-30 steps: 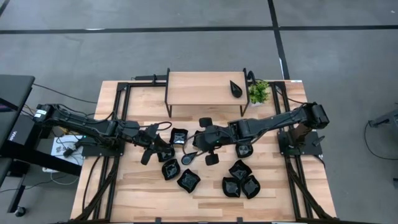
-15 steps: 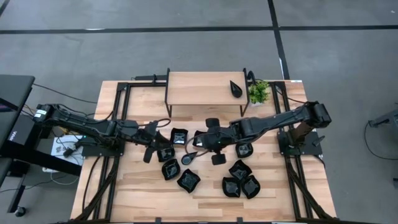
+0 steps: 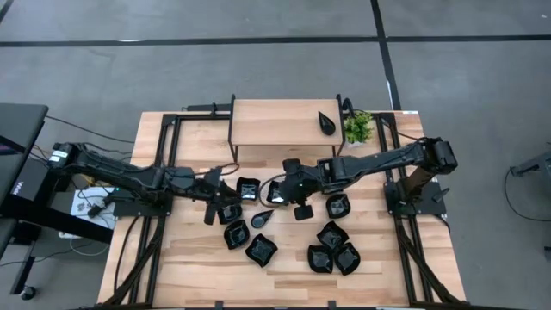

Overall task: Pick & Place Mini shaped plates
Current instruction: Stack the black drop shaped plate on top of the black drop shaped plate on the shelf

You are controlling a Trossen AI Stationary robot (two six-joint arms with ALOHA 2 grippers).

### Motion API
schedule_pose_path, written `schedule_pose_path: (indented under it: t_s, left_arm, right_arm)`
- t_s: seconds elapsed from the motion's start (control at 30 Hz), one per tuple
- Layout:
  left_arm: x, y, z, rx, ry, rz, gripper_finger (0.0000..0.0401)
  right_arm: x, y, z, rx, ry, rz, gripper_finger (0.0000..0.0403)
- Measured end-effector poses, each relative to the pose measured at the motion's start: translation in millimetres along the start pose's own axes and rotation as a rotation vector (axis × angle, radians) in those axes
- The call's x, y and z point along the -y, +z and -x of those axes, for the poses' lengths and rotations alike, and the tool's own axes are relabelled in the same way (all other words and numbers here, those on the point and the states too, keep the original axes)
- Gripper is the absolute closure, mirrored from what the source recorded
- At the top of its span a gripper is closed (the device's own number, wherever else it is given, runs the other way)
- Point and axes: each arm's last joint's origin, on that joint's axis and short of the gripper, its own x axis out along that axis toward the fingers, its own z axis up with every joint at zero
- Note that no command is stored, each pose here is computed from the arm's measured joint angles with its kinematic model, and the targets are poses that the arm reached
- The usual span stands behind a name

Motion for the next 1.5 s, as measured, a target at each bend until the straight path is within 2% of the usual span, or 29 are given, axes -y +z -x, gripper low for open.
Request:
schedule_pose_path:
  t_s: [0.2, 0.57, 0.77, 0.93, 1.07, 1.2, 1.5]
  left_arm:
    - [7.3, -3.5, -22.6, -0.085, -0.009, -0.097, 0.0325]
    - [8.1, -3.0, -22.4, -0.095, -0.034, -0.099, 0.0325]
    - [11.2, -4.3, -19.1, -0.113, -0.049, -0.09, 0.0325]
    - [12.0, -5.3, -19.0, -0.121, -0.052, -0.088, 0.0325]
    - [12.1, -5.4, -19.0, -0.123, -0.055, -0.087, 0.0325]
    - [12.2, -5.6, -18.9, -0.126, -0.062, -0.084, 0.0325]
    - [12.1, -6.7, -17.8, -0.134, -0.071, -0.072, 0.0325]
  right_arm:
    - [-9.5, -5.6, -15.2, 0.04, 0.015, 0.127, 0.034]
    - [-33.5, -13.3, -69.1, -0.01, 0.064, 0.314, 0.034]
    - [-48.1, -13.5, -97.3, -0.048, 0.095, 0.355, 0.034]
    - [-49.4, -5.1, -97.8, -0.019, 0.094, 0.397, 0.034]
    - [-44.5, -7.3, -99.4, -0.021, 0.114, 0.387, 0.034]
    - [-44.5, -12.5, -107.2, -0.039, 0.12, 0.429, 0.034]
    - [-52.1, -11.3, -120.3, 0.017, 0.139, 0.46, 0.034]
